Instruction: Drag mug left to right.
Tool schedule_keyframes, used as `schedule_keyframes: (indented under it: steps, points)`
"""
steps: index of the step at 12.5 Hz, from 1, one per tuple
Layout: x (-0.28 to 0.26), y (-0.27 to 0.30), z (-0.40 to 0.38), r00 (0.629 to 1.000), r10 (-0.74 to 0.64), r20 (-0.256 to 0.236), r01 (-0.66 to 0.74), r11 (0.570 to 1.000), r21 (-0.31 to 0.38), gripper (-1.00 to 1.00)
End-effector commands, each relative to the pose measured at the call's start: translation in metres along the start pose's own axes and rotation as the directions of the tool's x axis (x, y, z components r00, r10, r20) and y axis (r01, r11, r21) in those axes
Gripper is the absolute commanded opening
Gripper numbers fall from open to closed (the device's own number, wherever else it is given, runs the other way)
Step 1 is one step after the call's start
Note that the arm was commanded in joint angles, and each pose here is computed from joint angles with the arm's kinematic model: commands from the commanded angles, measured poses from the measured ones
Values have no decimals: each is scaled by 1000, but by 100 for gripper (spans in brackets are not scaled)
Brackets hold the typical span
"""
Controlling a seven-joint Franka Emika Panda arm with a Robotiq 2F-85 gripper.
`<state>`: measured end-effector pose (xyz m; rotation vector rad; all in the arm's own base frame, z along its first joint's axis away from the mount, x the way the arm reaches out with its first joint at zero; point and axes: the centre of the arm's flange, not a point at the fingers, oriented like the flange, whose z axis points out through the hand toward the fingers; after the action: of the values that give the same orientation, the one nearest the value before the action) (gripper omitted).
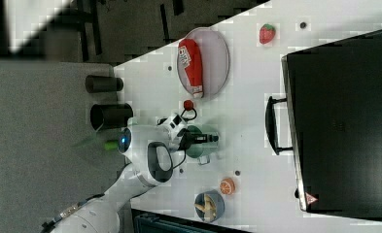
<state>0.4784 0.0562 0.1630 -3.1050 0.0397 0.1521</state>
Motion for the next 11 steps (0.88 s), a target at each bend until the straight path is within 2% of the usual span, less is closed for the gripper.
schedule_keyframes:
  steps: [1, 5, 9, 11]
  points:
    - [8, 38, -12, 999, -31, -22, 31, 999, -9, -65]
    - [8, 70, -12, 1000, 21, -19, -21, 1000, -6, -65]
    - [7, 96, -12, 1000, -11, -17, 11, 1000, -5, -65]
    - [6, 114, -13, 1000, 20, -18, -20, 1000, -5, -65]
